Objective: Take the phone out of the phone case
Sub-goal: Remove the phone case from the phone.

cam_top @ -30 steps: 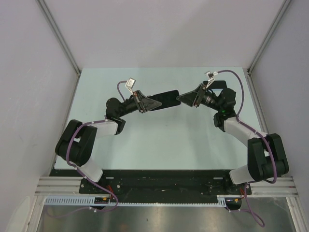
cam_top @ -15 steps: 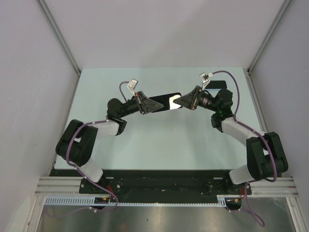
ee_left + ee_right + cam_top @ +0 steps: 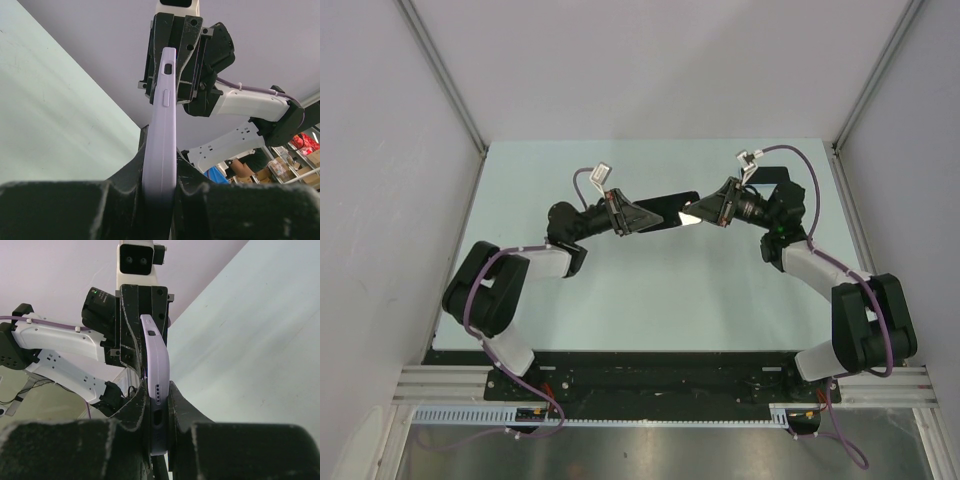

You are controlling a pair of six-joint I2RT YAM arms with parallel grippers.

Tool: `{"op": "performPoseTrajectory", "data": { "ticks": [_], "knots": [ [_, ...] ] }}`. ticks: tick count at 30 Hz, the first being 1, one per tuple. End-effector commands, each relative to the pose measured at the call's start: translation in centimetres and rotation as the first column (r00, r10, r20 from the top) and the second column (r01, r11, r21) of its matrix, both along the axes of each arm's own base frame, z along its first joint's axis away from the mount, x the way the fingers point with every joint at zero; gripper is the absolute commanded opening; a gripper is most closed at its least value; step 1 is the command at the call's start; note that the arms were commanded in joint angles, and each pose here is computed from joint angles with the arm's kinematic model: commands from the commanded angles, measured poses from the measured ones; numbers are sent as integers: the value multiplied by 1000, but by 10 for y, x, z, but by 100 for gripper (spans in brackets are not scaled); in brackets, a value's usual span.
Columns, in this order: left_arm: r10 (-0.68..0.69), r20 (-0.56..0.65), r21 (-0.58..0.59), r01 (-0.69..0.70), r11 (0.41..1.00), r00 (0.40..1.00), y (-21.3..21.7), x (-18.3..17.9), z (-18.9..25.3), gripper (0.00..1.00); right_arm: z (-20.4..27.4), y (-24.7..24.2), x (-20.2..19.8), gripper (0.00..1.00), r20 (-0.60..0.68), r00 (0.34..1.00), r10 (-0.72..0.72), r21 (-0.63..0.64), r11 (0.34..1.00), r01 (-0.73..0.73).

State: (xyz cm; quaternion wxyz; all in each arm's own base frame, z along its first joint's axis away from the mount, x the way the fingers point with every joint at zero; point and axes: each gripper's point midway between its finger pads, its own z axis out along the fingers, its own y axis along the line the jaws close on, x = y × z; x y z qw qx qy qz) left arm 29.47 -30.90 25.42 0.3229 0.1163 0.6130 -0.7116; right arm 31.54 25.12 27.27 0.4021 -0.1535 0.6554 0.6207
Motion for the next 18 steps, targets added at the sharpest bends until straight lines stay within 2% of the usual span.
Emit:
{"op": "performPoseTrajectory", "data": {
  "ticks": [1, 11, 13, 15, 18],
  "knots": [
    [-102, 400, -127, 166, 978, 911, -7, -53, 66, 20, 19, 5, 1, 0, 128, 992, 5, -21, 1000, -2],
    [-128, 391, -117, 187, 975, 911, -12, -57, 61, 28, 18, 4, 3, 0, 128, 992, 10, -38, 999, -5],
    [-129, 393, -116, 189, 975, 910, -12, -57, 62, 24, 19, 4, 2, 0, 127, 992, 10, -37, 999, -6],
    [-133, 399, -115, 193, 974, 907, -12, -59, 62, 15, 20, 3, 3, 0, 130, 992, 6, -37, 999, -1],
    [-127, 402, -119, 189, 975, 907, -11, -58, 64, 14, 20, -1, 7, 0, 122, 992, -12, -34, 999, 17]
  ]
}}
